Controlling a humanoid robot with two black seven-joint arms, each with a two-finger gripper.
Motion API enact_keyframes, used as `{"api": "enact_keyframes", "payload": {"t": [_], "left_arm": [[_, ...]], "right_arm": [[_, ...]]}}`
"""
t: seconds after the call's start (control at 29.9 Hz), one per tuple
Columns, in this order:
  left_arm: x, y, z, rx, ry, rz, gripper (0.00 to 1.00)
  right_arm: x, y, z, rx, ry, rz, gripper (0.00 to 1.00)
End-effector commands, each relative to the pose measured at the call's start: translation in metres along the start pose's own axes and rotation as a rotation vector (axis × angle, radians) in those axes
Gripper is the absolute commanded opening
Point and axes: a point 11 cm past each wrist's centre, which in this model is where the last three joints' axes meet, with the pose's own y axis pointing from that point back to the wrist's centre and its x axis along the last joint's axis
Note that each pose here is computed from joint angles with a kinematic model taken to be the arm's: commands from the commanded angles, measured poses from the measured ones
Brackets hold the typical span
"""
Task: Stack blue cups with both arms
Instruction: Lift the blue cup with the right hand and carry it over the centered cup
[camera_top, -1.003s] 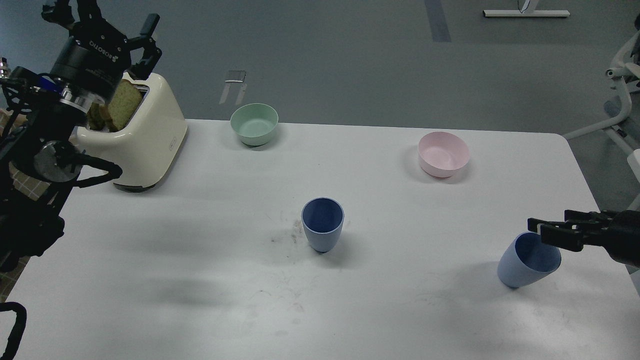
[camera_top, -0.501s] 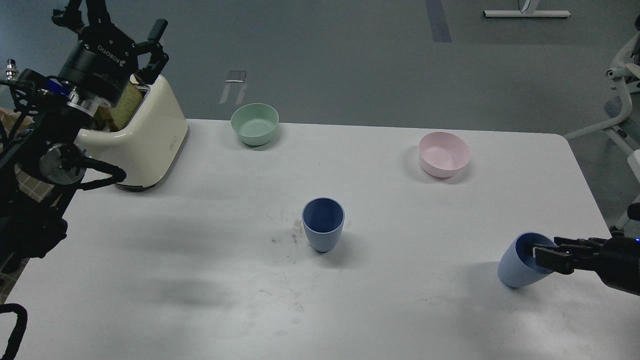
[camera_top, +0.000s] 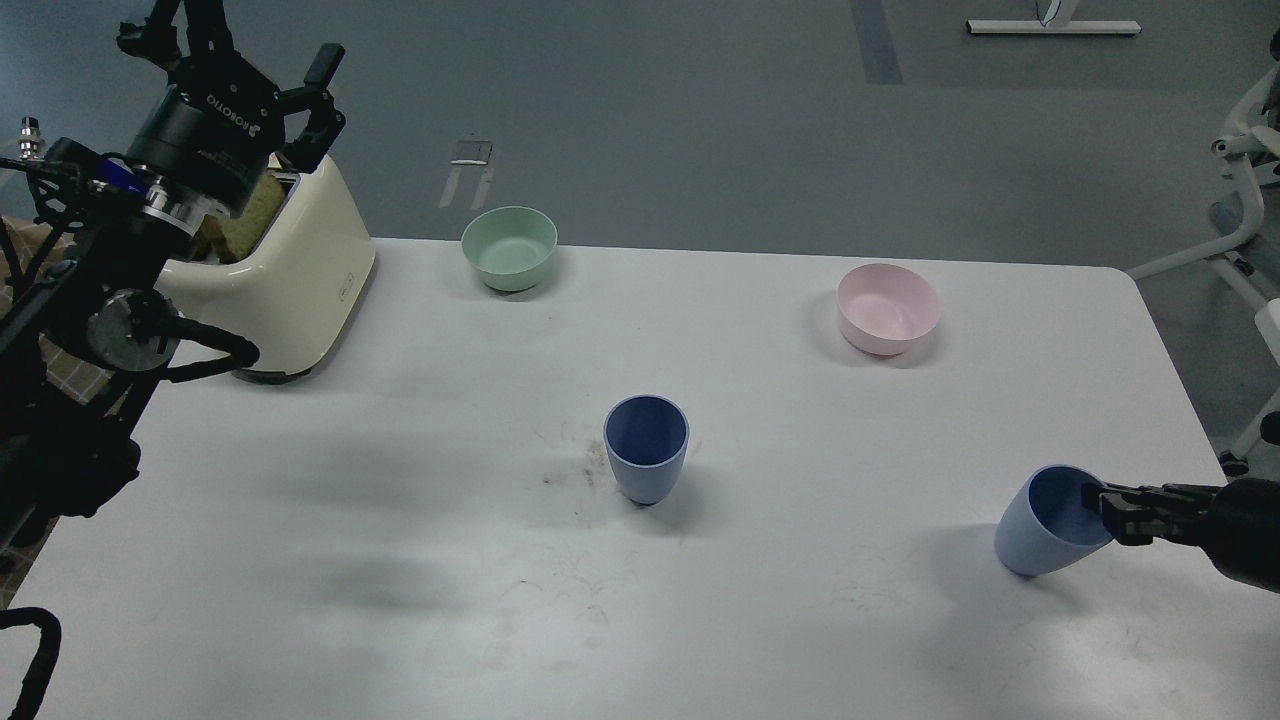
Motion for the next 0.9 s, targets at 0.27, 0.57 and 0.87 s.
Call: {"api": "enact_keyframes", "payload": {"t": [0.27, 0.57, 0.87], "left_arm": [[0.003, 0.001, 0.004, 0.001, -0.013, 0.000, 0.98], [-0.001, -0.001, 0.002, -0.003, -0.001, -0.007, 0.98], [0.001, -0.001, 0.006, -0.017, -0.007, -0.006, 0.98]], "right_arm": [[0.059, 0.027, 0.001, 0.054, -0.098, 0.194, 0.00], [0.182, 0.085, -0.032, 0.172, -0.049, 0.539, 0.00], [0.228, 0.054, -0.131, 0.370, 0.092, 0.543, 0.00]]}}
